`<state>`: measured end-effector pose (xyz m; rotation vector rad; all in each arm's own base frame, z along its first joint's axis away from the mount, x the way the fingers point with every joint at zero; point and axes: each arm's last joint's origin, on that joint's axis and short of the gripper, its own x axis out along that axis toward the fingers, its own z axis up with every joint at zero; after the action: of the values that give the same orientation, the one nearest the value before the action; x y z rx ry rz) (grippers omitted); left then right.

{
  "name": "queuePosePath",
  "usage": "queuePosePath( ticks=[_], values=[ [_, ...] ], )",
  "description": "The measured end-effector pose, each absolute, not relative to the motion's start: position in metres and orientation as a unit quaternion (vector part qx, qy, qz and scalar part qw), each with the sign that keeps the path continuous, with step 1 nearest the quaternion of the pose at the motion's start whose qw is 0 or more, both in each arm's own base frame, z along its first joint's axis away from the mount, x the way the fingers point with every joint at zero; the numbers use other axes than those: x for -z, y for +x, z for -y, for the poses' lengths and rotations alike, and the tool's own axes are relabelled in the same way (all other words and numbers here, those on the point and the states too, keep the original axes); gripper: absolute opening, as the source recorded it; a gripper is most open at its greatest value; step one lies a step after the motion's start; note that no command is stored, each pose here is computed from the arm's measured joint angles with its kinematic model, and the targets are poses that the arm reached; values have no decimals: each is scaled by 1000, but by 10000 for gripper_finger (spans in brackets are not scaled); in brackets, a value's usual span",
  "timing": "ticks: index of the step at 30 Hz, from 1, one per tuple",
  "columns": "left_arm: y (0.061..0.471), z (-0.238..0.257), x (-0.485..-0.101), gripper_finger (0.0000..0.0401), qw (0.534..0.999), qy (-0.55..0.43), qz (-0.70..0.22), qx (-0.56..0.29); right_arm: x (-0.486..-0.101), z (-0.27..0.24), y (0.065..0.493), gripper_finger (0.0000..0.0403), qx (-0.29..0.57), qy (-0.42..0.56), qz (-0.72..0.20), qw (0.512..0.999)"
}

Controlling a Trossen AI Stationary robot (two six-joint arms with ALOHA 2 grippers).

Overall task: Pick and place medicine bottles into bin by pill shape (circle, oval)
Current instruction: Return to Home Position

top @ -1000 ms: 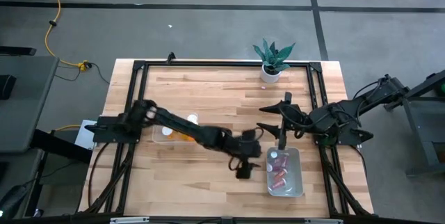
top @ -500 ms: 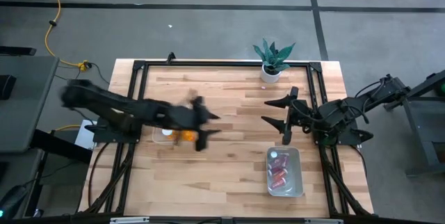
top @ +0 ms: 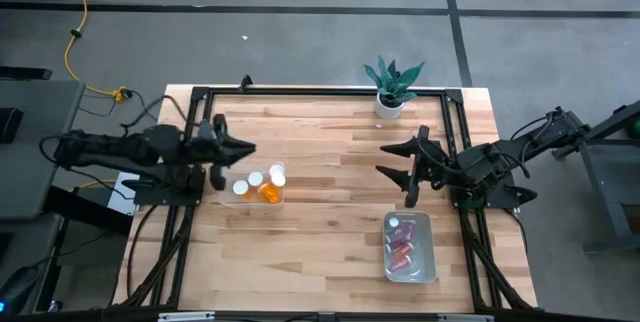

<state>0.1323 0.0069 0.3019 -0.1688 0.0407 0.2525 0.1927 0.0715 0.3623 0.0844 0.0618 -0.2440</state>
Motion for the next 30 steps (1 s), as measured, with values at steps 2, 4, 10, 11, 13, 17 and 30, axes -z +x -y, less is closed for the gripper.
queuePosePath(
  ticks=[2, 4, 10, 11, 13, 17, 30],
  values=[
    [120, -7, -300, 13, 989, -81, 0, -121, -362, -71, 193, 213, 129, 53, -32, 990],
    [109, -7, -296, 11, 990, -82, 20, -117, -361, -71, 193, 186, 134, 64, -30, 989],
    [86, -7, -270, 2, 989, -82, 69, -101, -356, -71, 192, 36, 127, 118, -48, 984],
    [84, -6, -264, 1, 989, -83, 77, -98, -354, -71, 192, 19, 123, 127, -59, 982],
    [81, -6, -252, 1, 987, -86, 96, -96, -348, -72, 191, 15, 117, 157, -81, 977],
    [78, -6, -231, 0, 983, -104, 118, -92, -337, -72, 188, 5, 109, 198, -137, 965],
    [96, -9, -181, 0, 976, -167, 95, -98, -301, -64, 152, 0, 77, 253, -183, 947]
  ],
)
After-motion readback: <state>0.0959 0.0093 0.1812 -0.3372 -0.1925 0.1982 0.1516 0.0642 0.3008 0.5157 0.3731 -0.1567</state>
